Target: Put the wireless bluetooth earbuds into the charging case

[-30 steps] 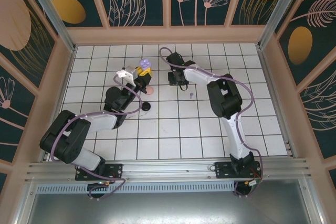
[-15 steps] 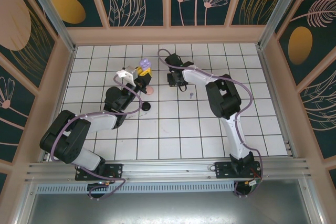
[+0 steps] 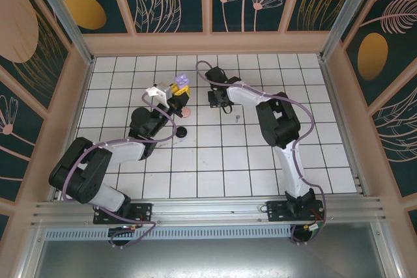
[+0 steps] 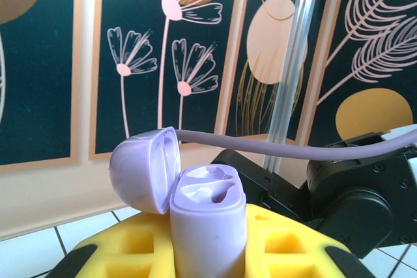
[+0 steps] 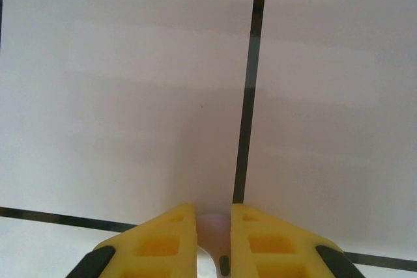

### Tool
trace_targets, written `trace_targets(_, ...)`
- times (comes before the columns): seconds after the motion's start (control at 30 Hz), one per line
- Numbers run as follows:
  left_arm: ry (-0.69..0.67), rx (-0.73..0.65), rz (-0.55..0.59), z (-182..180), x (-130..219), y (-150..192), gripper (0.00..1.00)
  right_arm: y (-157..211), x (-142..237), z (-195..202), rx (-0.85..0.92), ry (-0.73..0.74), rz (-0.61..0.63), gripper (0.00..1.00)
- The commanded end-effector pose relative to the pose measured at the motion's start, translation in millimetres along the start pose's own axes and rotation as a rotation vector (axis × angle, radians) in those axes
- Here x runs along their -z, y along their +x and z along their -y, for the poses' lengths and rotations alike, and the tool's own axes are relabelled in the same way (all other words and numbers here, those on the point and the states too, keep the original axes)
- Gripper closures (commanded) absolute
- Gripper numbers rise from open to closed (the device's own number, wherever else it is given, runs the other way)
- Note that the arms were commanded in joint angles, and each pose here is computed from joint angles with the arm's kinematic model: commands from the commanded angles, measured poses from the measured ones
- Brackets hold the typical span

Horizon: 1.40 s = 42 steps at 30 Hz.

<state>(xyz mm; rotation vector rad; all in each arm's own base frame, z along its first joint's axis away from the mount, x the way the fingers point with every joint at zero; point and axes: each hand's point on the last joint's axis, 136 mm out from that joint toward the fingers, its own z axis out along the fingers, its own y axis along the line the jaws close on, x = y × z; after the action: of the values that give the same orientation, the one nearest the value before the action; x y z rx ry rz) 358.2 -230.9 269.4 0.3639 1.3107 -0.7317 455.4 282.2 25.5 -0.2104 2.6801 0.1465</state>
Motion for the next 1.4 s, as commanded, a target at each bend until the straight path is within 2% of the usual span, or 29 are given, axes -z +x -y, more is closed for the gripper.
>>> trace_targets(0.0, 0.077, -0.036, 0.049, 16, 1, -26, 1.00, -15, 34, -2, -0.003, -0.042, 0.071, 0.88)
trace_targets(0.27, 0.199, -0.086, 0.035, 43, 17, -36, 1.00, -41, 140, -6, -0.033, -0.176, 0.289, 0.88)
trace_targets(0.47, 0.316, -0.123, 0.027, 68, 35, -41, 1.00, -48, 239, -8, -0.046, -0.297, 0.478, 0.87)
trace_targets(0.63, 0.376, -0.166, -0.004, 85, 46, -35, 1.00, -42, 319, -15, -0.027, -0.414, 0.633, 0.87)
trace_targets(0.8, 0.424, -0.181, -0.036, 100, 50, -27, 1.00, -25, 376, -30, 0.028, -0.536, 0.741, 0.86)
trace_targets(1.03, 0.454, -0.170, -0.056, 111, 42, -22, 1.00, 4, 415, -56, 0.134, -0.709, 0.827, 0.86)
trace_targets(1.37, 0.485, -0.155, -0.030, 117, 26, -26, 1.00, 33, 408, -90, 0.234, -0.783, 0.819, 0.86)
